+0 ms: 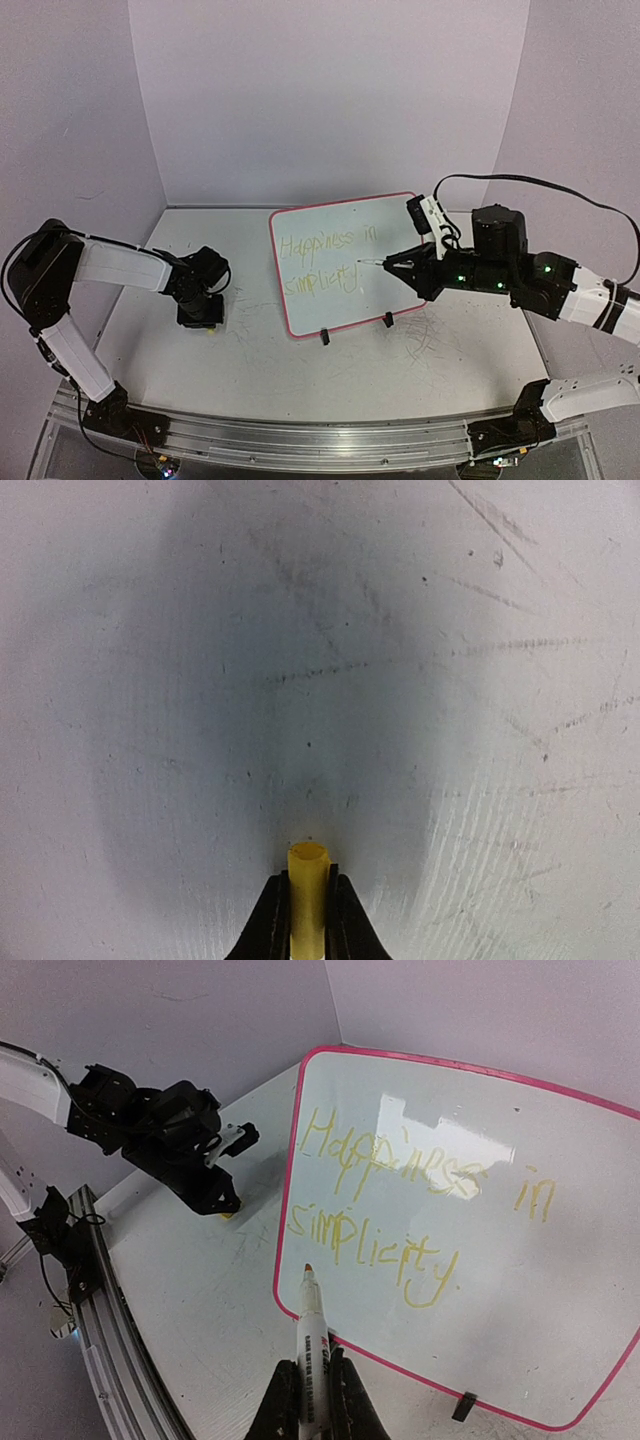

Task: Write a sentence on the whiteboard
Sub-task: Pick up the pen cap from the center of the board.

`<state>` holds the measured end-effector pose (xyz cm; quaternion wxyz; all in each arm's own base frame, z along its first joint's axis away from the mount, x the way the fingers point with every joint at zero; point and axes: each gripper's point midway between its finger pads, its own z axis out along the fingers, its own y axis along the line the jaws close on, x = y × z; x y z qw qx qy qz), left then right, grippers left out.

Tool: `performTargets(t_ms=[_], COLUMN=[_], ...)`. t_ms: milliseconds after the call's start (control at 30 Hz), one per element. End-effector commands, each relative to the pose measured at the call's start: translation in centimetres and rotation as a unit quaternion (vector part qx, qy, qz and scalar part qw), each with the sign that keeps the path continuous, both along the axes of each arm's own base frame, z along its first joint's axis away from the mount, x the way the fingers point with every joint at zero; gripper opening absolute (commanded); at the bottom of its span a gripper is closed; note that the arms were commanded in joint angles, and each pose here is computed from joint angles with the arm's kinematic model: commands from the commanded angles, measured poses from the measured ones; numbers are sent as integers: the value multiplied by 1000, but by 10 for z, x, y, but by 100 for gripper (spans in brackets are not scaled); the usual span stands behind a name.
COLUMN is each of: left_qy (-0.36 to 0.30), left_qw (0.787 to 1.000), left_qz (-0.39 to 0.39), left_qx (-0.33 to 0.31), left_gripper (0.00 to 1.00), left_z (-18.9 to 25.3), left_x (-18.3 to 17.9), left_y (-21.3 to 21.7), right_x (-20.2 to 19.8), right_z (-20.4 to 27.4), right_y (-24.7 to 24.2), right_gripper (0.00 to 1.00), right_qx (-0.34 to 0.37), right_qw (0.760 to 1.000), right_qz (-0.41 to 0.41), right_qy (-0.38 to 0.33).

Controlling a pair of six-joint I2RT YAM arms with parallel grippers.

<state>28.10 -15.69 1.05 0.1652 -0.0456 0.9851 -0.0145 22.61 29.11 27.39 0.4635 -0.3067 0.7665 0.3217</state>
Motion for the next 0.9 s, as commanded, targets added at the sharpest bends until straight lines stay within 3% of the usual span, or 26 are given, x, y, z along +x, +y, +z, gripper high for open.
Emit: performTargets(t_ms=[0,167,300,400,500,633,733,867], left_qy=[-24,-102,-200,-249,-290,-360,-387,-400], left_qw=[999,992,960,916,841,742,703,675], left_qz=[-6,-42,-159,-291,-442,-561,-595,-619], left_qx=[-23,-67,-114,-121,-113,-69,-44,-31], left_gripper=[2,0,0,0,0,0,0,0], left_z=[29,100,181,218,233,236,239,241], left_x=[-9,-6,-18,-51,-104,-132,-132,-133], left_y=[-2,-16,-58,-104,-156,-186,-194,-201], right_x=[8,10,10,3,-11,-31,-43,-54], right_z=[14,7,2,5,5,2,4,4], right_y=[3,9,18,26,40,60,69,78], right_gripper=[0,0,0,0,0,0,0,0], right_qx=[16,10,-3,-11,-25,-34,-31,-30], right_qw=[1000,1000,1000,998,993,984,981,978], right_qz=[-9,0,19,55,118,170,190,204], right_qy=[-21,-12,-7,-3,13,33,34,40])
